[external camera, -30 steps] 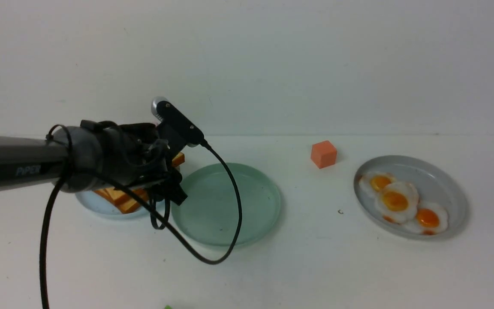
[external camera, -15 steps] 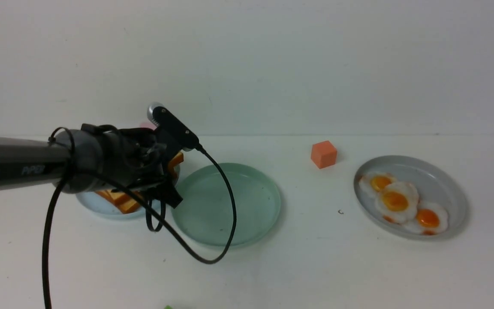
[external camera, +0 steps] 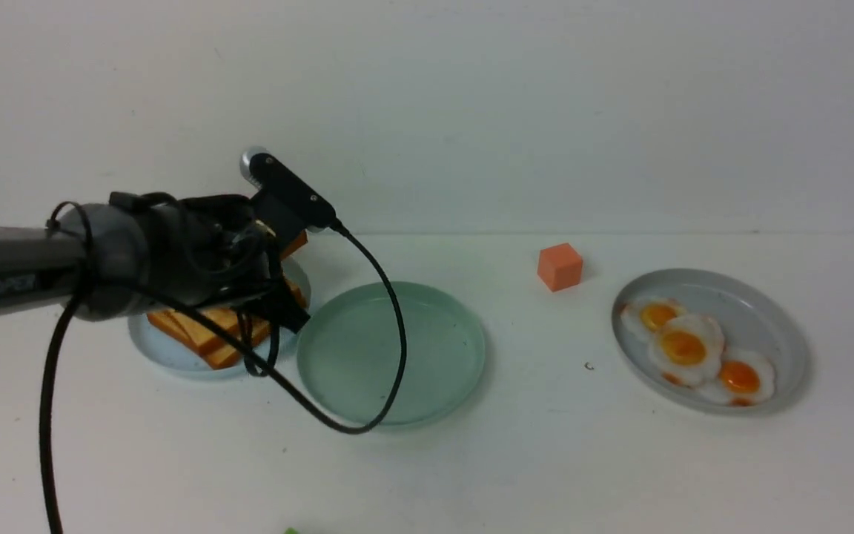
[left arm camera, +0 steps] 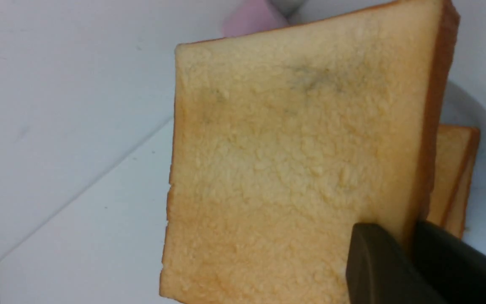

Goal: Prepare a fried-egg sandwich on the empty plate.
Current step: Use the left arm to grab a slice of bread, then use the left arm to put a slice of bread into the empty plate in the middle

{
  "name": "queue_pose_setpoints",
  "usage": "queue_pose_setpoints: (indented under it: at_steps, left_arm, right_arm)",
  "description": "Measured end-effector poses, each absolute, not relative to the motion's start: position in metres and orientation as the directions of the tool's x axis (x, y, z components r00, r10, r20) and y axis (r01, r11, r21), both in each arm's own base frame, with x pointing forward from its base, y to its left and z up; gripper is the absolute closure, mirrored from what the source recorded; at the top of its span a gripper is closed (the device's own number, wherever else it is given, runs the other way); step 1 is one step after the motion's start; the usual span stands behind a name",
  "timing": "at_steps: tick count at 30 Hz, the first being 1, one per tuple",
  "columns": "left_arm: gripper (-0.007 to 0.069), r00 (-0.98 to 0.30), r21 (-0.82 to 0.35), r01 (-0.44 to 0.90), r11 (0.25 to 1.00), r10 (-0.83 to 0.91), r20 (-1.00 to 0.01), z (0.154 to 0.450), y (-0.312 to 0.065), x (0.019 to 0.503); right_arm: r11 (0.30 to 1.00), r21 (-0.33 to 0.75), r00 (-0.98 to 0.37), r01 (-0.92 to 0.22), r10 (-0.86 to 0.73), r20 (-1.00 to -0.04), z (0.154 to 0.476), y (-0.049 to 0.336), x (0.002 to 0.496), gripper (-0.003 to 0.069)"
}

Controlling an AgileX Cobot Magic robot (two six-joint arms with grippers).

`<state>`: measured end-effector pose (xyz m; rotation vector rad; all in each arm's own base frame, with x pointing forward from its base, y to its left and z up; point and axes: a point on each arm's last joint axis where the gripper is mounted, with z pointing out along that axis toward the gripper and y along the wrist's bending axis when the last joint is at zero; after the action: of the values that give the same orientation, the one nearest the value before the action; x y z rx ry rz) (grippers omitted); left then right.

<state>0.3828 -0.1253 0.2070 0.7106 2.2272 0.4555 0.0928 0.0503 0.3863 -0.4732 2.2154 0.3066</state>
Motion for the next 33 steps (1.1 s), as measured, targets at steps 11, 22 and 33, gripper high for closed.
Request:
queue_pose_setpoints:
  at_steps: [11,22,33]
  left_arm:
    - [0.0545,-0.507,0.459,0.304,0.835,0.549,-0.664,0.277,-0.142,0.346]
    - [0.0545,-0.386,0.448,0.662,0.601,0.785,-0.484,0.221,-0.232,0.297]
    - [0.0545,-0.370,0.445,0.703,0.555,0.820,-0.437,0.187,-0.240,0.305]
  right_arm:
    - [0.902,0.046,-0.581,-0.429,-0.237,-0.779,0.386,0.049,0.093,0.0618]
    - [0.906,0.025,-0.536,-0.422,-0.227,-0.813,0.392,0.040,0.081,0.0616]
    - [0.906,0.026,-0.523,-0.422,-0.221,-0.823,0.393,0.038,0.076,0.0616]
